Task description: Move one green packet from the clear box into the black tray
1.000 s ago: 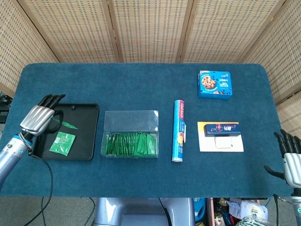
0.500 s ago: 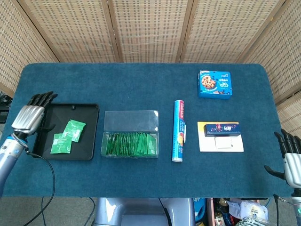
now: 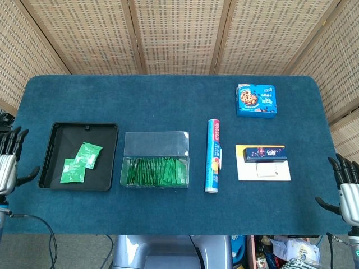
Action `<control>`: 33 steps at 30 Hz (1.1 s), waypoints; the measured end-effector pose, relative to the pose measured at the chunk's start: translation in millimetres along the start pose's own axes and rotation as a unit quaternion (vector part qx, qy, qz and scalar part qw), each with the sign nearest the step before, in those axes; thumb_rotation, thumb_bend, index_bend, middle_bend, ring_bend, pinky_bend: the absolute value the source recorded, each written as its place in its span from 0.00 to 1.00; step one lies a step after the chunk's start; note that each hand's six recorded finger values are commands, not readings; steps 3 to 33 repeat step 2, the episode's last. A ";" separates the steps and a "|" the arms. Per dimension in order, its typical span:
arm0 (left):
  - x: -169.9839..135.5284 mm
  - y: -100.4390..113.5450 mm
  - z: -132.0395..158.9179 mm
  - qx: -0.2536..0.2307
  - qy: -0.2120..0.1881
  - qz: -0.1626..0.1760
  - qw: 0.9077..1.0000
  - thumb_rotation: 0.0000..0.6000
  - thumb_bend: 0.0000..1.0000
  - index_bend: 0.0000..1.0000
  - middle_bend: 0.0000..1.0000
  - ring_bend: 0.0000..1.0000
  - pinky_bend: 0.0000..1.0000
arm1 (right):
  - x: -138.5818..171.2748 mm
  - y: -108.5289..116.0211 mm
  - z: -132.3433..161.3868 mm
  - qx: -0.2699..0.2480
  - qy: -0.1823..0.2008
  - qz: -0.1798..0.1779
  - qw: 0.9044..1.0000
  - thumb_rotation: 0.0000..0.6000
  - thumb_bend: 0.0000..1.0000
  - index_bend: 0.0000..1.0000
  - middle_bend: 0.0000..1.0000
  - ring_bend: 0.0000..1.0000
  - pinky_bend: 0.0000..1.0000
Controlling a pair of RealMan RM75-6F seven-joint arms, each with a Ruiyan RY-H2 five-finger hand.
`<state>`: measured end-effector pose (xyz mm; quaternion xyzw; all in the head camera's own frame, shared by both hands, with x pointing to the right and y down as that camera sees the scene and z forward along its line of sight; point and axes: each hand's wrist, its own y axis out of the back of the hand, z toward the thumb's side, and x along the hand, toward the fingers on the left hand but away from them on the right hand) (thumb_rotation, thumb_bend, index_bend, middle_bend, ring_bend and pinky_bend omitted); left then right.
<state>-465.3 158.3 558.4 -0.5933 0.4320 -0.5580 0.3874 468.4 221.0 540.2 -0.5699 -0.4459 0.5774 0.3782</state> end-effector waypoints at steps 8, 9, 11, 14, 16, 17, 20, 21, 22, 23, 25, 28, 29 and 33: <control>-3.1 -0.8 1.8 0.001 -0.007 -0.003 1.000 1.00 0.26 0.00 0.00 0.00 0.00 | 0.3 0.9 0.4 0.001 0.001 -0.003 1.000 1.00 0.00 0.00 0.00 0.00 0.00; -3.1 -0.8 1.8 0.001 -0.007 -0.003 1.000 1.00 0.26 0.00 0.00 0.00 0.00 | 0.3 0.9 0.4 0.001 0.001 -0.003 1.000 1.00 0.00 0.00 0.00 0.00 0.00; -3.1 -0.8 1.8 0.001 -0.007 -0.003 1.000 1.00 0.26 0.00 0.00 0.00 0.00 | 0.3 0.9 0.4 0.001 0.001 -0.003 1.000 1.00 0.00 0.00 0.00 0.00 0.00; -3.1 -0.8 1.8 0.001 -0.007 -0.003 1.000 1.00 0.26 0.00 0.00 0.00 0.00 | 0.3 0.9 0.4 0.001 0.001 -0.003 1.000 1.00 0.00 0.00 0.00 0.00 0.00; -3.1 -0.8 1.8 0.001 -0.007 -0.003 1.000 1.00 0.26 0.00 0.00 0.00 0.00 | 0.3 0.9 0.4 0.001 0.001 -0.003 1.000 1.00 0.00 0.00 0.00 0.00 0.00; -3.1 -0.8 1.8 0.001 -0.007 -0.003 1.000 1.00 0.26 0.00 0.00 0.00 0.00 | 0.3 0.9 0.4 0.001 0.001 -0.003 1.000 1.00 0.00 0.00 0.00 0.00 0.00; -3.1 -0.8 1.8 0.001 -0.007 -0.003 1.000 1.00 0.26 0.00 0.00 0.00 0.00 | 0.3 0.9 0.4 0.001 0.001 -0.003 1.000 1.00 0.00 0.00 0.00 0.00 0.00; -3.1 -0.8 1.8 0.001 -0.007 -0.003 1.000 1.00 0.26 0.00 0.00 0.00 0.00 | 0.3 0.9 0.4 0.001 0.001 -0.003 1.000 1.00 0.00 0.00 0.00 0.00 0.00; -3.1 -0.8 1.8 0.001 -0.007 -0.003 1.000 1.00 0.26 0.00 0.00 0.00 0.00 | 0.3 0.9 0.4 0.001 0.001 -0.003 1.000 1.00 0.00 0.00 0.00 0.00 0.00; -3.1 -0.8 1.8 0.001 -0.007 -0.003 1.000 1.00 0.26 0.00 0.00 0.00 0.00 | 0.3 0.9 0.4 0.001 0.001 -0.003 1.000 1.00 0.00 0.00 0.00 0.00 0.00; -3.1 -0.8 1.8 0.001 -0.007 -0.003 1.000 1.00 0.26 0.00 0.00 0.00 0.00 | 0.3 0.9 0.4 0.001 0.001 -0.003 1.000 1.00 0.00 0.00 0.00 0.00 0.00; -3.1 -0.8 1.8 0.001 -0.007 -0.003 1.000 1.00 0.26 0.00 0.00 0.00 0.00 | 0.3 0.9 0.4 0.001 0.001 -0.003 1.000 1.00 0.00 0.00 0.00 0.00 0.00; -3.1 -0.8 1.8 0.001 -0.007 -0.003 1.000 1.00 0.26 0.00 0.00 0.00 0.00 | 0.3 0.9 0.4 0.001 0.001 -0.003 1.000 1.00 0.00 0.00 0.00 0.00 0.00; -3.1 -0.8 1.8 0.001 -0.007 -0.003 1.000 1.00 0.26 0.00 0.00 0.00 0.00 | 0.3 0.9 0.4 0.001 0.001 -0.003 1.000 1.00 0.00 0.00 0.00 0.00 0.00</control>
